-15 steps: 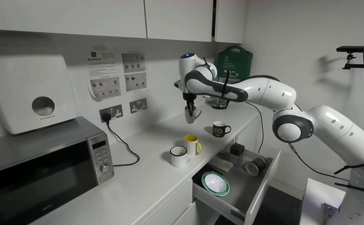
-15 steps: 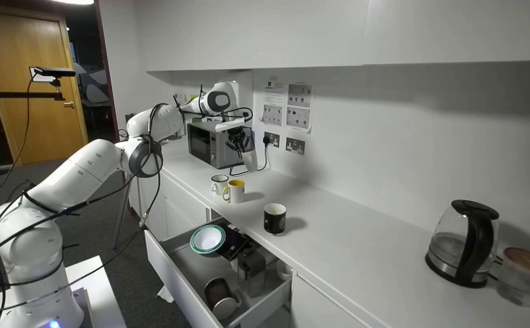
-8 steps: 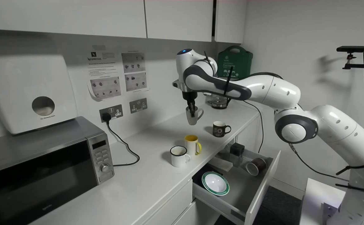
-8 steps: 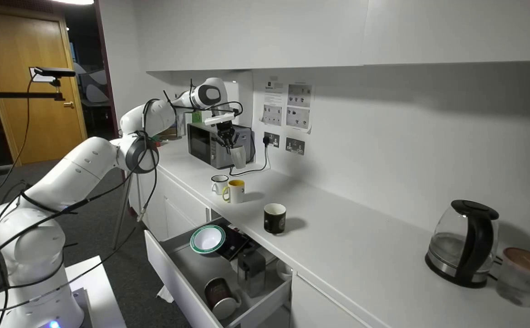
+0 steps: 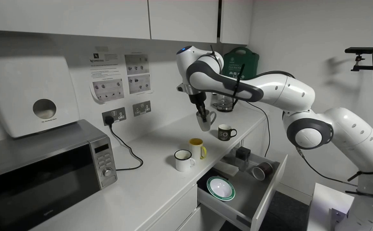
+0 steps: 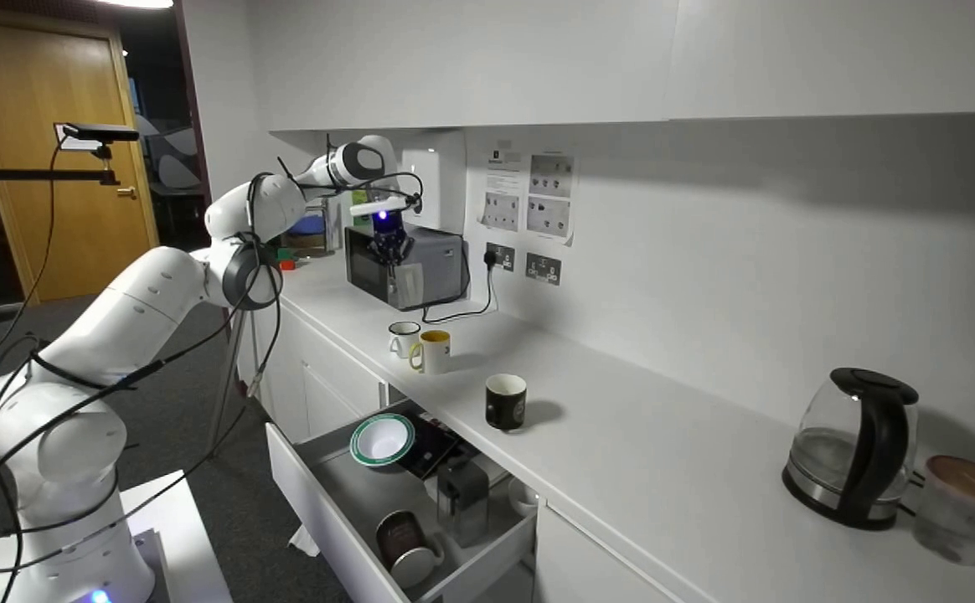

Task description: Move the third mug from the left, closer to the microwave

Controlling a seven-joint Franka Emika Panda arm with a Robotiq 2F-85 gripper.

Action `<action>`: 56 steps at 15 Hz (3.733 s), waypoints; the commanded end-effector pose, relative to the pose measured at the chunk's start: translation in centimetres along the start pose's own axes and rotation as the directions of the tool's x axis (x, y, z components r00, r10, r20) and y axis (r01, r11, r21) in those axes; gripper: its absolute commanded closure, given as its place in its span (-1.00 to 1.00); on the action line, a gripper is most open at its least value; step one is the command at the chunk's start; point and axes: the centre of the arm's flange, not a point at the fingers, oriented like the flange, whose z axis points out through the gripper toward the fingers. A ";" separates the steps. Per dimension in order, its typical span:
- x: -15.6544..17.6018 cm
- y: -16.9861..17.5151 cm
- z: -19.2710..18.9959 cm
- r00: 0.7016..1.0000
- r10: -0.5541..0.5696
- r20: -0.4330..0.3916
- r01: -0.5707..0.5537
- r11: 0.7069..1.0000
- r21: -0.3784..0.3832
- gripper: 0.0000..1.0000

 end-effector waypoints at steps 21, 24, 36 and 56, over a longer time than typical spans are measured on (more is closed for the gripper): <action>4.3 -3.0 -7.9 0.937 -0.311 -0.157 0.329 0.939 0.104 0.96; 4.9 -4.3 -8.3 0.925 -0.349 -0.153 0.365 0.926 0.093 0.96; 2.1 -7.6 -4.0 0.906 -0.399 -0.143 0.409 0.911 0.052 0.85; 5.7 -8.6 -5.3 0.854 -0.433 -0.288 0.472 0.878 0.081 0.96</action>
